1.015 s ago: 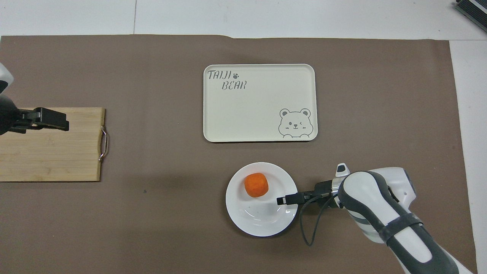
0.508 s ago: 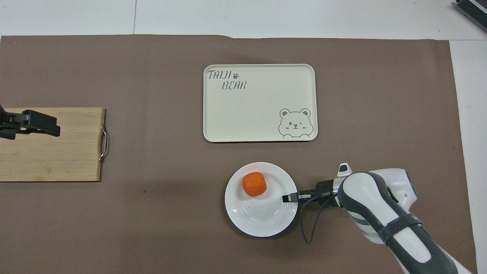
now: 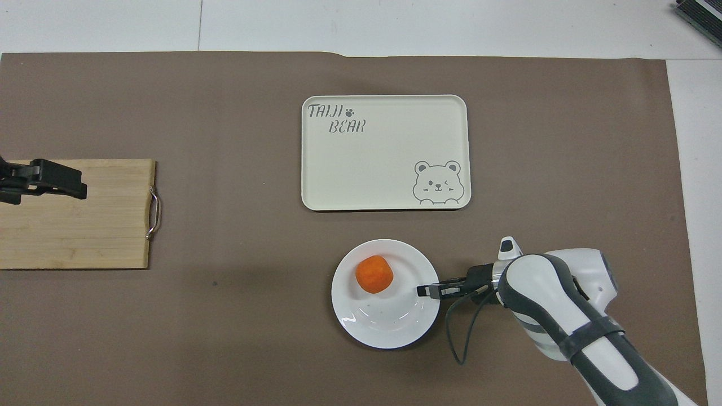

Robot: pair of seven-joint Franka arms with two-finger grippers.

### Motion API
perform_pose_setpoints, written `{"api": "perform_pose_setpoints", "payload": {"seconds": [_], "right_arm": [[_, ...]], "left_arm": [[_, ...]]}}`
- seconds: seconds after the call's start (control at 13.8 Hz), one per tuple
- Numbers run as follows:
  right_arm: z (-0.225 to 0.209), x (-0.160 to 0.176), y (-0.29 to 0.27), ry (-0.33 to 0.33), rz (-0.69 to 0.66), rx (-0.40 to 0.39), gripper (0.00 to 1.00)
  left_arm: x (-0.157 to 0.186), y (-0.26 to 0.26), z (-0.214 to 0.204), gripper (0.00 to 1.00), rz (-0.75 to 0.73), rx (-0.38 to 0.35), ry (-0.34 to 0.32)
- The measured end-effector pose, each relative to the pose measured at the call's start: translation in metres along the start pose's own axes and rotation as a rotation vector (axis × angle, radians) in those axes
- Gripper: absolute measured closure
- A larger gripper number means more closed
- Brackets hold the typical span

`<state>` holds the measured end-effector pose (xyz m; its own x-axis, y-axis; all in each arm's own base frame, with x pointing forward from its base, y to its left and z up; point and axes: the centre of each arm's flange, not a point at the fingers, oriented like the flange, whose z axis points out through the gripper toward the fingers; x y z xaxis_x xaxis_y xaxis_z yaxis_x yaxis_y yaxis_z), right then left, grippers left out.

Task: Place orange and plate with both arms
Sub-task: 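Close the right gripper on the white plate's rim, then slide the plate with the right gripper onto the bear tray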

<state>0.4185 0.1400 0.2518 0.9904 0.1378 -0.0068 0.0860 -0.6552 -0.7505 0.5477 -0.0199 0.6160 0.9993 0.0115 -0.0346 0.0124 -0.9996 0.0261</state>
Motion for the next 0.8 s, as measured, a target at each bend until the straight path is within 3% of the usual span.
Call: {"api": "perform_pose_setpoints", "payload": {"seconds": [0.51,0.8], "right_arm": [[-0.011,0.018,-0.012,0.04,0.002,0.062,0.94],[-0.024,0.054,-0.021,0.091,0.042,0.081,0.94]], "left_arm": [[0.0,0.0,0.0,0.0,-0.001,0.0,0.0],[0.0,0.0,0.0,0.0,-0.001,0.0,0.0]]}}
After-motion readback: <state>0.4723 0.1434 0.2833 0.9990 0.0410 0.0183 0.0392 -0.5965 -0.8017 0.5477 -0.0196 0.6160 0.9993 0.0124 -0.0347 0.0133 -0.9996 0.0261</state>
